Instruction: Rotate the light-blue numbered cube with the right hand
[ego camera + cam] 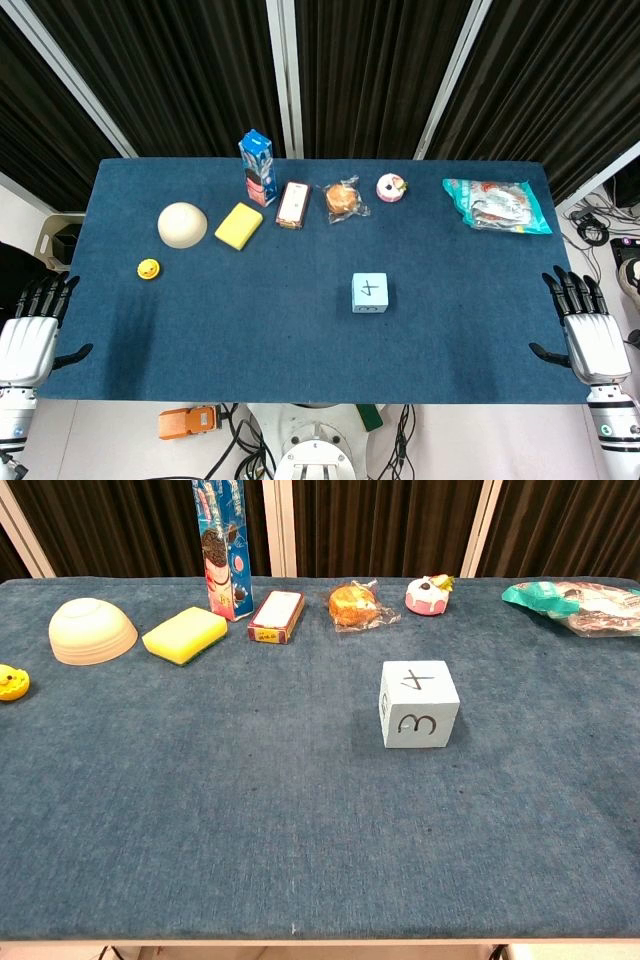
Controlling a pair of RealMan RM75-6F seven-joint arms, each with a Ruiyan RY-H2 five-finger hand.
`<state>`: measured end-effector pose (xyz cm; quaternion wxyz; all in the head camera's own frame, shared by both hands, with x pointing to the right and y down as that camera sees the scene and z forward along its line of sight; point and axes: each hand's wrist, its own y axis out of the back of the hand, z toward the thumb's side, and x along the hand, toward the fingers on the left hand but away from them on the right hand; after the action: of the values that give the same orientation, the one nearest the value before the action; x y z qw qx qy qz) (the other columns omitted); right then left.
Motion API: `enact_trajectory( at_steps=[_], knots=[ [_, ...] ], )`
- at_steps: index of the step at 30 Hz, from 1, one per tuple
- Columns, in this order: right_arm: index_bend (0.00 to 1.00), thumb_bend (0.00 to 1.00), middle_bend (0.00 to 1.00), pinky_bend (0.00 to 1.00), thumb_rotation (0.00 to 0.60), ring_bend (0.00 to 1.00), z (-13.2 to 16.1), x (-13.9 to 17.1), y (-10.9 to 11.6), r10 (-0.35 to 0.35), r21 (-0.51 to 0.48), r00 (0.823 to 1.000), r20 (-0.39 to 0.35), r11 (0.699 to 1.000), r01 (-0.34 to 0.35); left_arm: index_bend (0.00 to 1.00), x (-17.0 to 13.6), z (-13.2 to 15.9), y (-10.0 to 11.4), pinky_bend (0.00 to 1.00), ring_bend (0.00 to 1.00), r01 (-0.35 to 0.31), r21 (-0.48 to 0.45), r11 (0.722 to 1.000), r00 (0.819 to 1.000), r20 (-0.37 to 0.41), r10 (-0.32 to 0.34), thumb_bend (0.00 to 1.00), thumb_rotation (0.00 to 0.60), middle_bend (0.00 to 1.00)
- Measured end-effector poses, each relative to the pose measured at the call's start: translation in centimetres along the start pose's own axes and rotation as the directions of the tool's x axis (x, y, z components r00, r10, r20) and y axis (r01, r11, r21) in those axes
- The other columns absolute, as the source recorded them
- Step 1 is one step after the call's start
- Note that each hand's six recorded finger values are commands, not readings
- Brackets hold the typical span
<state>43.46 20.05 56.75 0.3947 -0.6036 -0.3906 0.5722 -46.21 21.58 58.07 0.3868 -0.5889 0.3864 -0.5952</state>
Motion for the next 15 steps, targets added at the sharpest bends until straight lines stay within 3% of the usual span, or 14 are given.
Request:
enact_trajectory(
  at_steps=[13,15],
  knots=[
    [0.0,0.02,0.0,0.0,0.6,0.0,2.1,-1.0,-0.5,0.033,0.011,0.997,-0.064,0.999,-0.032,0.0,0.0,0.0,0.1,0.0,0.0,-0.006,0.002,1.0,1.0,0.01,0.006,0.0,0.6,0.0],
    [0.0,0.02,0.0,0.04,0.6,0.0,2.9,-1.4,-0.7,0.044,0.03,0.996,-0.083,0.999,-0.042,0.0,0.1,0.2,0.2,0.0,0.0,-0.011,0.001,1.0,1.0,0.018,0.011,0.0,0.6,0.0]
  ],
)
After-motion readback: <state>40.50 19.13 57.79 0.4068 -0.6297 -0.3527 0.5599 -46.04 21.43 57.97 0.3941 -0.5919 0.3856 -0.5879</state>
